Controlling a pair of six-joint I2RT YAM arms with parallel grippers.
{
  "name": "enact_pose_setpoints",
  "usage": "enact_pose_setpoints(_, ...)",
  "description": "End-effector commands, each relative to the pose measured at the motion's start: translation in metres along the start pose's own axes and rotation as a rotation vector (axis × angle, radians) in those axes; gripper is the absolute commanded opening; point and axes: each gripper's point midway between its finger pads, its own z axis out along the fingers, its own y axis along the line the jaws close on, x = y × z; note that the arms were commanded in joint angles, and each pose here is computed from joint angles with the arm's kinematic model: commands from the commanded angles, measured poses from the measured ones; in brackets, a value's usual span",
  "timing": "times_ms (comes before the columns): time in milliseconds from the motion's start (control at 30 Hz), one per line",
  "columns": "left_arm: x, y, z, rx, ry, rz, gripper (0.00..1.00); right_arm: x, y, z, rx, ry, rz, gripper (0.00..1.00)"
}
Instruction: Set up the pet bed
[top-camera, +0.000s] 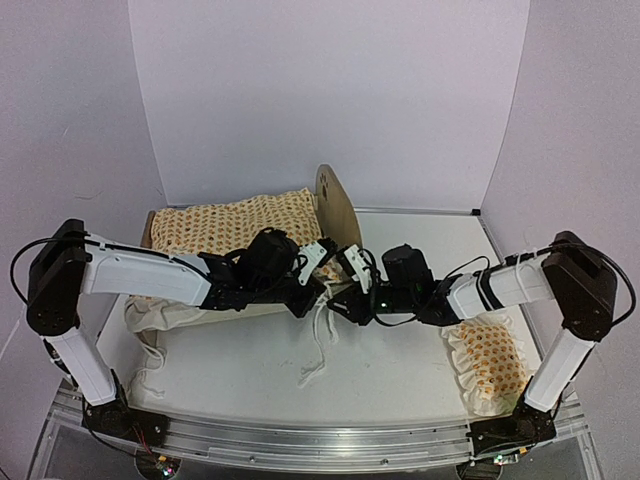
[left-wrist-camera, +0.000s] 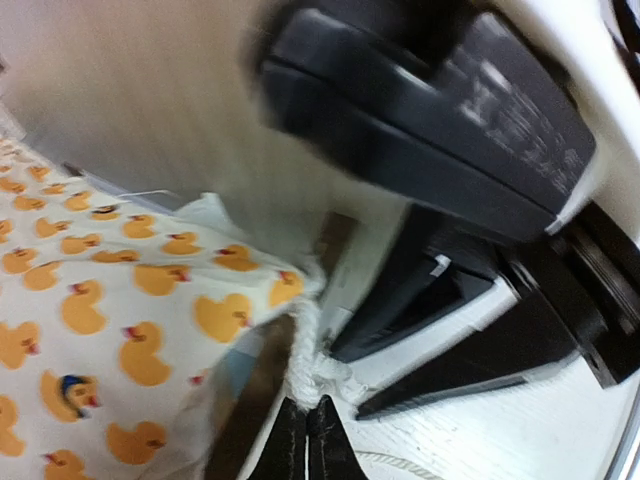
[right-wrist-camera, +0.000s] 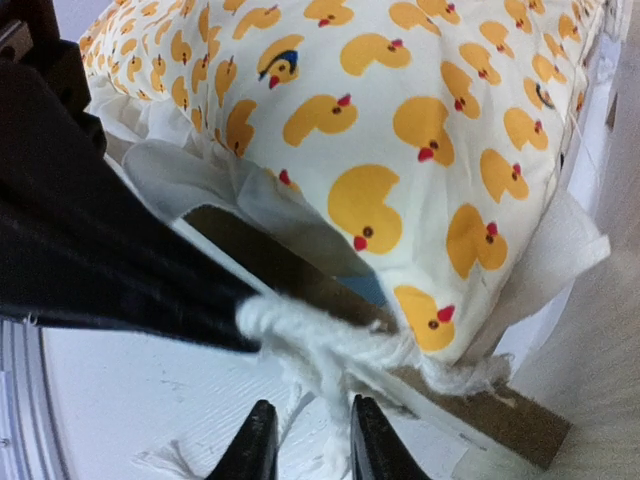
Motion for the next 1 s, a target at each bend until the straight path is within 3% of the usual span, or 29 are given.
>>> enact_pose_setpoints(0,-0.039,0.014,-0.026,-0.047,-0.131,-0.167,0.0,-0.014,0.018,-0.022,-0.001,0.028,0.208,0.34)
enact_pose_setpoints(233,-0.04,0.01,-0.029,-0.017,-0.133,-0.273,0.0,0.007,0.055,-0.01,-0.056,0.026,0.212,0.52)
enact_pose_setpoints(500,-0.05,0.006,-0.036,0.018,-0.151,-0.314,0.0,0.011,0.032,0.029,0.052,-0.065,0.26,0.58)
enact_pose_setpoints(633,-0.05,0.011,-0.038,-0.024,-0.094,-0.419,0.0,0.014,0.033,0.041,0.066,-0.136,0.238,0.56)
enact_pose_setpoints(733,-0.039,0.018,-0.041,-0.106,-0.022,-0.575,0.0,0.012,0.038,0.043,0.055,-0.194,0.233,0.47)
enact_pose_setpoints(867,-0.03,0.019,-0.056,-0.241,-0.048,-0.755,0.0,0.01,0.022,0.026,0.146,-0.266,0.291,0.17)
enact_pose_setpoints(967,-0.035,0.009,-0.066,-0.286,-0.107,-0.799,0.0,0.019,0.015,0.017,0.187,-0.247,0.294,0.01)
